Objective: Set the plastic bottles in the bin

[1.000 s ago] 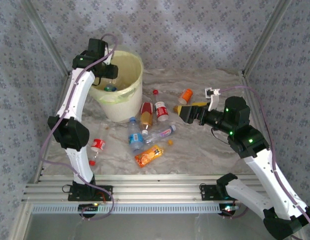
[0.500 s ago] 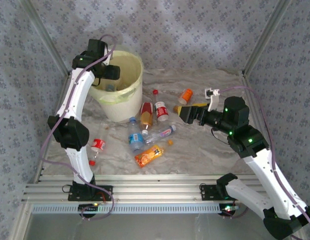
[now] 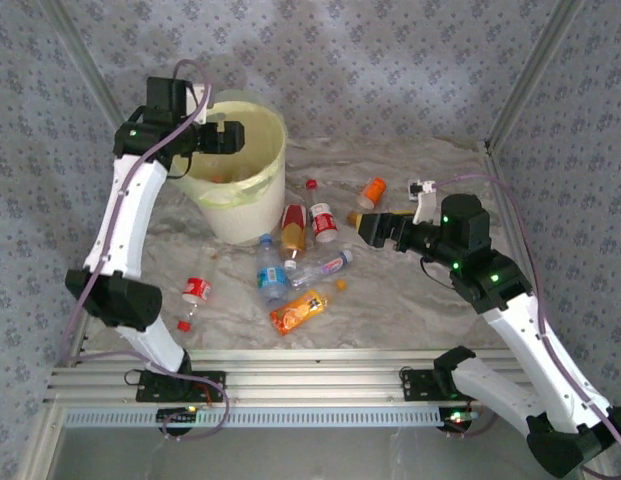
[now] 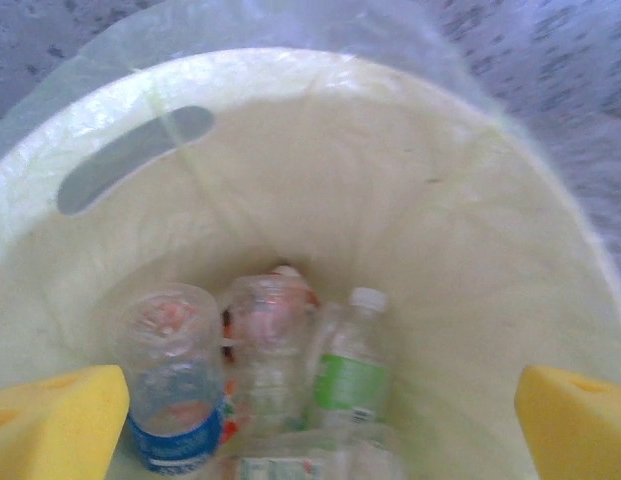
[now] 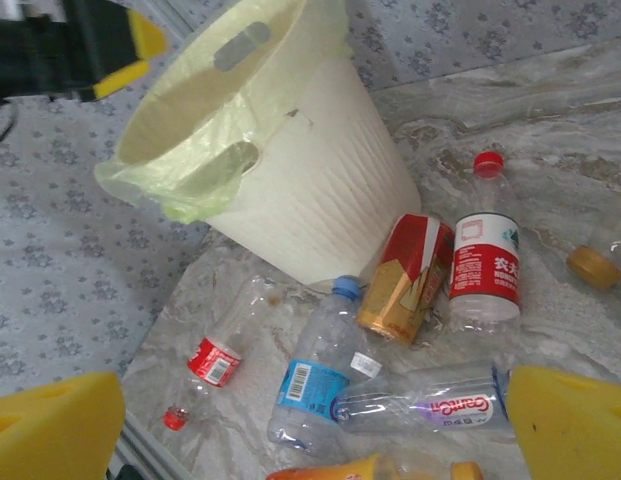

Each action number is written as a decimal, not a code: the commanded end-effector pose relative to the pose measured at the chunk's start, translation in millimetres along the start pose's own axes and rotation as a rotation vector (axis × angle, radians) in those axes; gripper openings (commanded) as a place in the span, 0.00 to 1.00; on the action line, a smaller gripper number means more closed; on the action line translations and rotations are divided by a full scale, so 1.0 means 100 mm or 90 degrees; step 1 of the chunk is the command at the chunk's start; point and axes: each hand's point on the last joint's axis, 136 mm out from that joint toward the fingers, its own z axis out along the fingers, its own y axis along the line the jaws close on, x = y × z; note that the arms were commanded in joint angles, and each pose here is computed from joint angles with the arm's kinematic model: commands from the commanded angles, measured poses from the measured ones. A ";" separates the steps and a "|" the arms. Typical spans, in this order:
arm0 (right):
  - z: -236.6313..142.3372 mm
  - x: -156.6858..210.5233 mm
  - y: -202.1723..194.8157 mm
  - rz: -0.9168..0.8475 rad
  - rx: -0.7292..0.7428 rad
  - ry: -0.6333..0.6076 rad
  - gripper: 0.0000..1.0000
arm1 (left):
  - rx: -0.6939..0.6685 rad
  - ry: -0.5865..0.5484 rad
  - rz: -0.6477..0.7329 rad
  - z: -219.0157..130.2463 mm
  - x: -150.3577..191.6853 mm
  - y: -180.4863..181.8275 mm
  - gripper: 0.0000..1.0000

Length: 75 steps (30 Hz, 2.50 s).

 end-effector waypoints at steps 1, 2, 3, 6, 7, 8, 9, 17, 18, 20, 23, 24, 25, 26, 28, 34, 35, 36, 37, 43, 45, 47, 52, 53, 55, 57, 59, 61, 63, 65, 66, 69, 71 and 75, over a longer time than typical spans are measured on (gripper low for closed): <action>0.04 0.05 -0.17 0.004 0.055 0.012 0.99 | 0.119 -0.055 -0.019 -0.24 -0.09 -0.35 1.00; 0.06 0.07 -0.21 0.009 0.066 0.018 0.99 | 0.143 -0.060 -0.024 -0.28 -0.07 -0.41 1.00; 0.08 0.11 -0.26 0.021 0.079 0.029 0.99 | 0.169 -0.064 -0.029 -0.33 -0.04 -0.49 1.00; 0.16 0.16 -0.39 0.034 0.110 0.046 0.98 | 0.226 -0.054 -0.039 -0.44 0.13 -0.70 1.00; 0.19 0.17 -0.45 0.040 0.124 0.049 0.98 | 0.247 -0.064 -0.039 -0.48 0.14 -0.78 1.00; 0.21 0.18 -0.52 0.049 0.139 0.054 0.97 | 0.266 -0.060 -0.044 -0.52 0.21 -0.87 1.00; 0.24 0.21 -0.59 0.058 0.155 0.061 0.97 | 0.282 -0.062 -0.047 -0.55 0.26 -0.93 0.99; 0.53 0.31 -1.08 0.142 0.214 0.068 0.93 | 0.350 -0.029 -0.028 -0.62 0.86 -1.50 1.00; 0.56 0.32 -1.15 0.150 0.225 0.065 0.93 | 0.356 -0.026 -0.029 -0.62 0.92 -1.55 1.00; 0.62 0.32 -1.31 0.175 0.254 0.054 0.90 | 0.372 -0.018 -0.040 -0.60 1.05 -1.63 1.00; 0.74 0.35 -1.49 0.204 0.279 0.042 0.86 | 0.394 -0.010 -0.061 -0.56 1.21 -1.73 1.00; 0.78 0.35 -1.53 0.210 0.281 0.038 0.84 | 0.400 -0.008 -0.063 -0.56 1.25 -1.75 1.00; 0.83 0.36 -1.59 0.219 0.286 0.038 0.82 | 0.405 -0.008 -0.064 -0.56 1.28 -1.78 1.00; 0.88 0.38 -1.64 0.229 0.292 0.039 0.81 | 0.410 -0.006 -0.064 -0.56 1.31 -1.81 1.00; 1.00 0.41 -1.74 0.240 0.300 0.043 0.78 | 0.419 0.005 -0.060 -0.56 1.38 -1.87 1.00; 1.42 0.51 -1.97 0.259 0.305 0.074 0.74 | 0.431 0.028 -0.043 -0.52 1.56 -2.00 1.00; 1.50 0.54 -2.00 0.262 0.304 0.079 0.74 | 0.433 0.029 -0.039 -0.52 1.58 -2.01 1.00; 1.55 0.55 -2.03 0.265 0.304 0.082 0.74 | 0.435 0.030 -0.036 -0.53 1.59 -2.02 1.00; 1.61 0.57 -2.07 0.268 0.309 0.087 0.73 | 0.438 0.033 -0.032 -0.52 1.61 -2.04 1.00; 1.98 0.63 -2.20 0.280 0.305 0.116 0.71 | 0.449 0.046 0.008 -0.52 1.71 -2.19 0.99; 2.09 0.66 -2.24 0.290 0.304 0.128 0.69 | 0.446 0.050 0.012 -0.49 1.73 -2.21 1.00; 2.15 0.77 -2.29 0.300 0.312 0.141 0.68 | 0.449 0.056 0.015 -0.48 1.74 -2.24 1.00; 2.30 0.71 -2.31 0.307 0.323 0.137 0.66 | 0.450 0.061 0.020 -0.47 1.76 -2.28 1.00; 2.32 0.73 -2.32 0.309 0.329 0.138 0.66 | 0.449 0.061 0.020 -0.46 1.76 -2.28 1.00; 2.33 0.77 -2.35 0.314 0.342 0.140 0.64 | 0.449 0.063 0.022 -0.46 1.77 -2.29 1.00; 2.32 0.81 -2.38 0.322 0.362 0.142 0.63 | 0.447 0.064 0.020 -0.45 1.77 -2.29 1.00; 2.32 0.86 -2.41 0.333 0.378 0.143 0.62 | 0.446 0.064 0.019 -0.44 1.77 -2.29 1.00; 2.32 0.90 -2.44 0.340 0.390 0.143 0.61 | 0.448 0.064 0.019 -0.45 1.76 -2.30 1.00; 2.32 0.92 -2.46 0.344 0.403 0.145 0.60 | 0.450 0.065 0.019 -0.45 1.76 -2.31 1.00; 2.34 0.94 -2.47 0.349 0.409 0.147 0.60 | 0.450 0.067 0.020 -0.44 1.77 -2.31 1.00; 2.34 0.95 -2.47 0.350 0.411 0.148 0.59 | 0.452 0.067 0.019 -0.44 1.76 -2.32 1.00; 2.36 0.99 -2.49 0.354 0.418 0.156 0.59 | 0.451 0.071 0.020 -0.42 1.78 -2.33 1.00; 2.36 1.03 -2.51 0.357 0.426 0.158 0.59 | 0.450 0.072 0.018 -0.41 1.78 -2.33 1.00; 2.33 1.08 -2.55 0.357 0.442 0.164 0.58 | 0.450 0.072 0.018 -0.41 1.78 -2.33 1.00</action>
